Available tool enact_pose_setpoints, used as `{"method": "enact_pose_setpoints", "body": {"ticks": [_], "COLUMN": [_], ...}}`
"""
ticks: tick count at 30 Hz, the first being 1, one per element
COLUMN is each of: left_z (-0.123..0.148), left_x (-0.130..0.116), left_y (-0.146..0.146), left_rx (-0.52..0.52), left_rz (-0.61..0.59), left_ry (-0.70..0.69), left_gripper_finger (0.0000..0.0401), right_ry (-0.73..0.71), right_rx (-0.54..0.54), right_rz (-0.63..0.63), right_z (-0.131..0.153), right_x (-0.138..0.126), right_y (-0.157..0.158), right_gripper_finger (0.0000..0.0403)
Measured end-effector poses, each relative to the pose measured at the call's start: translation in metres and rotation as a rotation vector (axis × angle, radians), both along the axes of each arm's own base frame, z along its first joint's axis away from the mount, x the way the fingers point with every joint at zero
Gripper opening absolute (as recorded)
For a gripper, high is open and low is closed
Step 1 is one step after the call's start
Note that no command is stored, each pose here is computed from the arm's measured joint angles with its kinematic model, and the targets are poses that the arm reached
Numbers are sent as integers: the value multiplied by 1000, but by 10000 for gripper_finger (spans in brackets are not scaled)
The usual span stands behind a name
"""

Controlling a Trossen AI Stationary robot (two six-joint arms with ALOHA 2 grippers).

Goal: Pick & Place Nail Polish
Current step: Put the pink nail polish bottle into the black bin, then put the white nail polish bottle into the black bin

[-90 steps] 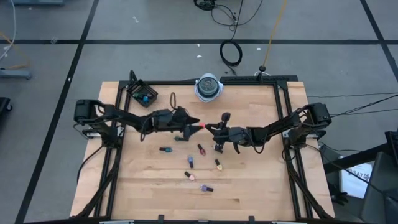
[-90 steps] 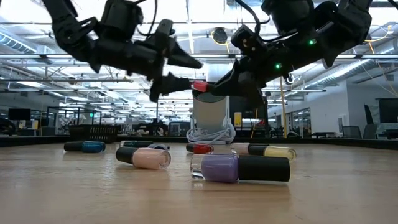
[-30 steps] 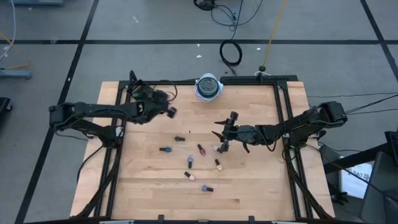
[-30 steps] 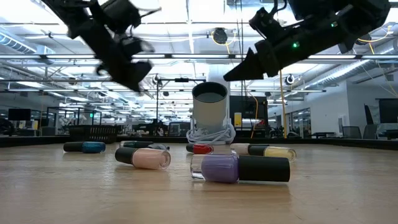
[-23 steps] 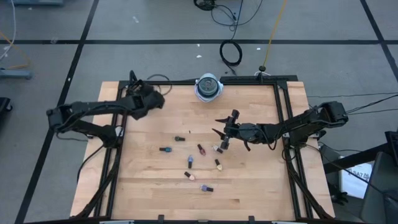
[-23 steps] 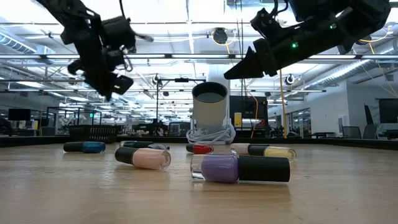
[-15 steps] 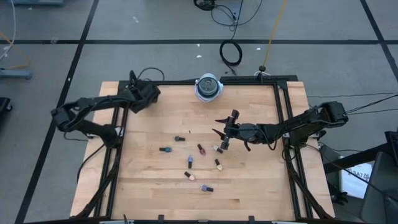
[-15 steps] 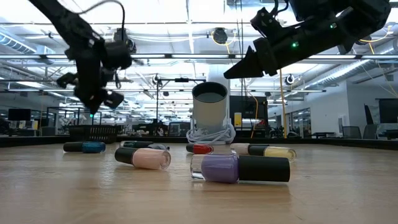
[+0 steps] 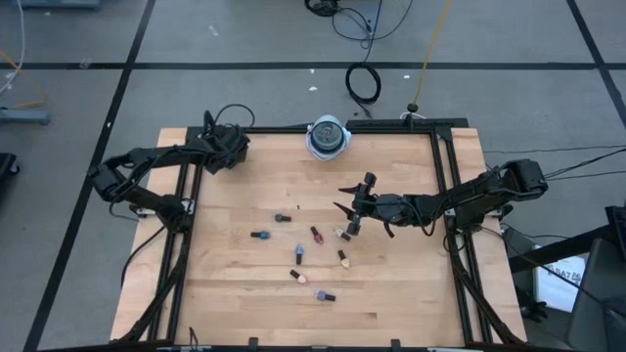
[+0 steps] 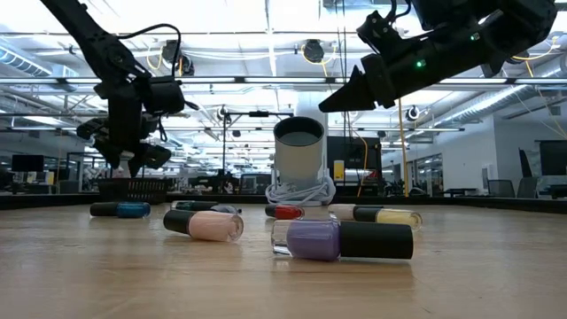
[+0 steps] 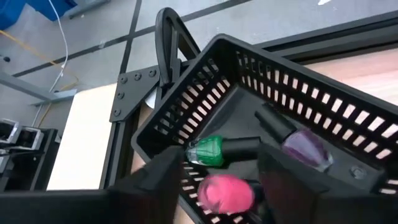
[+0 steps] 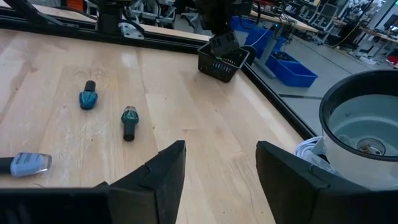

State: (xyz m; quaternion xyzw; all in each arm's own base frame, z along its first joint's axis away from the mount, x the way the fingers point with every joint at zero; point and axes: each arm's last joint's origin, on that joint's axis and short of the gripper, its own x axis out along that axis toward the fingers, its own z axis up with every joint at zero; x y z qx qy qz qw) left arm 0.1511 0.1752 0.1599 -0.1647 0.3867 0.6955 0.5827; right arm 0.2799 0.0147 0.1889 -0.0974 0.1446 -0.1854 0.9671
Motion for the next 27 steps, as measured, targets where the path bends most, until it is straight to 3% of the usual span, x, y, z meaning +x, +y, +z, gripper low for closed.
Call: {"method": "enact_pose_setpoints", "body": {"ticks": [5,11,18,27], "left_z": [0,1,0,-1], "left_x": [0,2,3,6], "left_y": [0,2,1,1], "left_rx": [-6,3,-20,-61], "left_rz": [-27,-55,-58,-31], "left_ry": [21,23,-24,-154], "left_gripper_finger": [286,330,346,341], "right_ry": [0,-11,32,209], "right_rx": [0,28,208,384], "right_rz": [0,11,151,163], "right_z": [0,0,-7,-31], "right_x": [0,0,-2,-16], "right_y": [0,4,15,52], "right_gripper_finger": [183,183,183,183]}}
